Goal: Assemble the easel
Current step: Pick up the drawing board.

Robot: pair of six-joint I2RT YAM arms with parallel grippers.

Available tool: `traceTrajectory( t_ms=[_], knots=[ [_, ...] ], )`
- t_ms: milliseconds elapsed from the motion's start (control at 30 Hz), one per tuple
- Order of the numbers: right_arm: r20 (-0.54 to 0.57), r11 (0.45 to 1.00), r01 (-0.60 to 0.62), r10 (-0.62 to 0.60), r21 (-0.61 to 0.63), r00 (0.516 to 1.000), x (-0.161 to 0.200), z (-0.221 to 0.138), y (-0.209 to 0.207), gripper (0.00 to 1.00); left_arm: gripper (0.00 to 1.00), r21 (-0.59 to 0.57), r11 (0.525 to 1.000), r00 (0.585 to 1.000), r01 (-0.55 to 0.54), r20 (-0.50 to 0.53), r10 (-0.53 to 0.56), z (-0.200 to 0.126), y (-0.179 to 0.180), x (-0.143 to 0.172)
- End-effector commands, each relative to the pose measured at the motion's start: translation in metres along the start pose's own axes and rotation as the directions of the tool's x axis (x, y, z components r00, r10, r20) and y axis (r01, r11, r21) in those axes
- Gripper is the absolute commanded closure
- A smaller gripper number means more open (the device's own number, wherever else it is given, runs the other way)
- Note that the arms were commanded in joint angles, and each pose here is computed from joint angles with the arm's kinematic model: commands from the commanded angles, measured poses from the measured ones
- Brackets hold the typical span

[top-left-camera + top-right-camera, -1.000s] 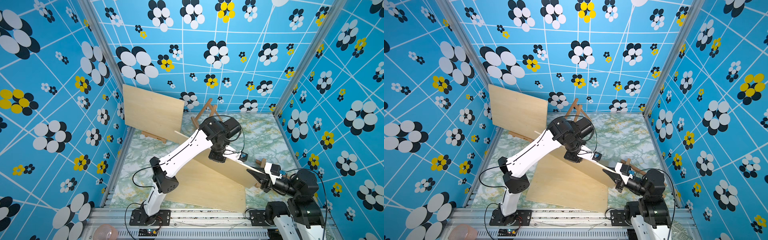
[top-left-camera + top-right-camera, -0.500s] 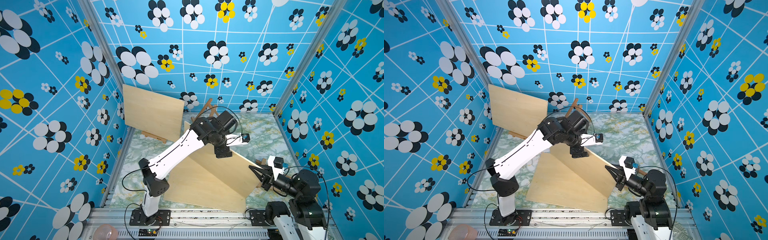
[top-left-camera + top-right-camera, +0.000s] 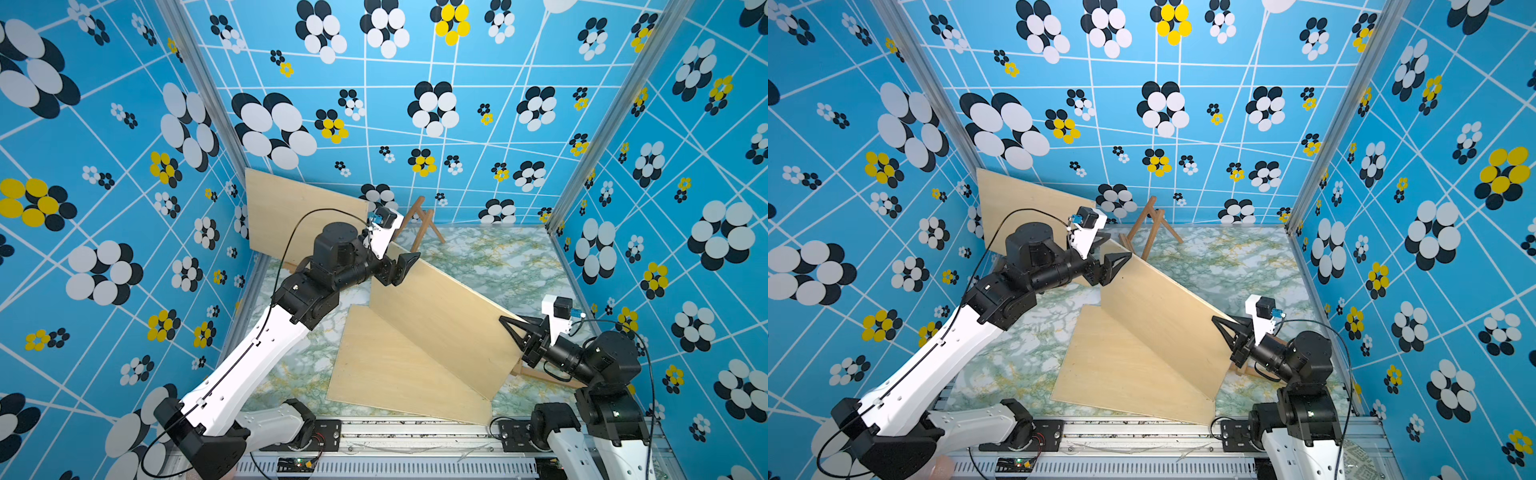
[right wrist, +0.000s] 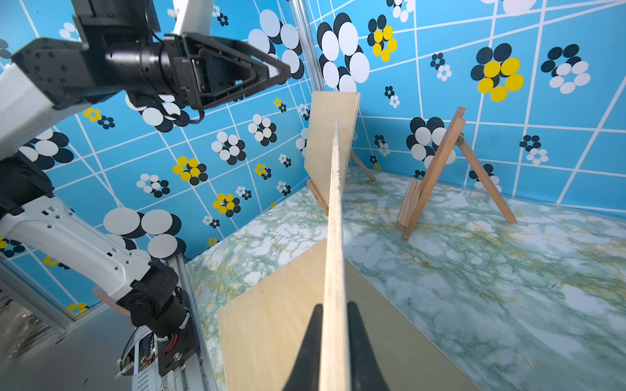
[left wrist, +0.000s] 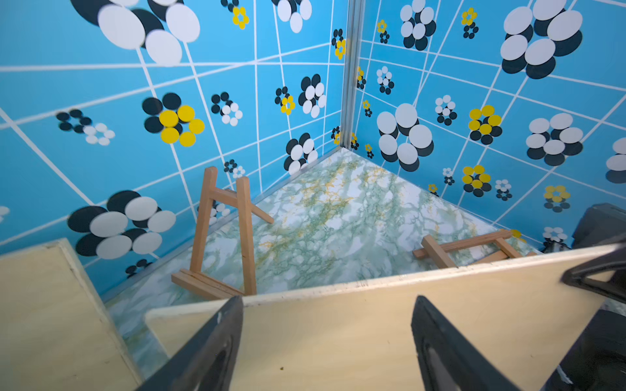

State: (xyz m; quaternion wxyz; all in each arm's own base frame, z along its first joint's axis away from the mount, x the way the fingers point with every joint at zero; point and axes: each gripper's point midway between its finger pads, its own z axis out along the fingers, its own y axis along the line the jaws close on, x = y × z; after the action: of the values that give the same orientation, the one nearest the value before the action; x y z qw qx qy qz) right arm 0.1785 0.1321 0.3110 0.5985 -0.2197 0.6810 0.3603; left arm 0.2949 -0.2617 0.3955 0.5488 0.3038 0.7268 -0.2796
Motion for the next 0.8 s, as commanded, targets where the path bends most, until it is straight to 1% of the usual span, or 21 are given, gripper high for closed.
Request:
traceTrajectory(
  t_ms=[0, 100, 200, 300, 400, 467, 533, 600, 667, 733, 767],
  knots=[
    [0.169, 0.993, 0.108, -0.098, -0.052, 0.981, -0.056, -0.009, 0.025, 1.0, 0.2, 0.006, 0.993, 0.992, 0.12, -0.024, -0.12, 0.004, 0.002, 0.024],
    [0.182, 0.995, 0.095, -0.086, -0.042, 0.979, -0.063, -0.007, 0.022, 1.0, 0.2, -0.04, 0.982, 0.982, 0.182, -0.05, -0.184, -0.001, 0.011, 0.046],
    [0.189, 0.997, 0.072, -0.066, -0.025, 0.98, -0.068, -0.004, 0.016, 1.0, 0.21, -0.046, 0.954, 0.952, 0.295, -0.065, -0.298, -0.001, 0.014, 0.068],
    [0.18, 0.998, 0.057, -0.056, 0.0, 0.982, -0.07, -0.001, 0.009, 1.0, 0.22, -0.066, 0.904, 0.898, 0.422, -0.109, -0.427, 0.0, 0.013, 0.101],
    [0.174, 0.998, 0.058, -0.058, 0.007, 0.983, -0.076, 0.0, 0.009, 1.0, 0.22, -0.073, 0.833, 0.824, 0.548, -0.126, -0.553, -0.003, 0.008, 0.132],
    [0.166, 0.998, 0.064, -0.066, 0.018, 0.984, -0.079, -0.001, 0.008, 1.0, 0.22, -0.078, 0.753, 0.742, 0.653, -0.135, -0.657, -0.005, 0.002, 0.152],
    [0.15, 0.998, 0.06, -0.064, 0.034, 0.987, -0.078, 0.0, 0.006, 1.0, 0.21, -0.08, 0.674, 0.661, 0.734, -0.142, -0.737, -0.005, -0.005, 0.17],
    [0.14, 0.998, 0.053, -0.059, 0.044, 0.988, -0.076, 0.0, 0.003, 1.0, 0.2, -0.081, 0.583, 0.571, 0.808, -0.132, -0.81, -0.005, -0.013, 0.19],
    [0.137, 0.998, 0.049, -0.055, 0.05, 0.989, -0.075, 0.001, 0.001, 1.0, 0.22, -0.095, 0.475, 0.464, 0.875, -0.116, -0.878, -0.003, -0.021, 0.215],
    [0.14, 0.997, 0.051, -0.057, 0.049, 0.988, -0.076, 0.0, 0.002, 1.0, 0.23, -0.122, 0.411, 0.398, 0.903, -0.119, -0.91, -0.001, -0.03, 0.239],
    [0.14, 0.998, 0.051, -0.057, 0.048, 0.989, -0.076, 0.0, 0.003, 1.0, 0.24, -0.135, 0.39, 0.376, 0.911, -0.118, -0.919, 0.0, -0.034, 0.249]
  ],
)
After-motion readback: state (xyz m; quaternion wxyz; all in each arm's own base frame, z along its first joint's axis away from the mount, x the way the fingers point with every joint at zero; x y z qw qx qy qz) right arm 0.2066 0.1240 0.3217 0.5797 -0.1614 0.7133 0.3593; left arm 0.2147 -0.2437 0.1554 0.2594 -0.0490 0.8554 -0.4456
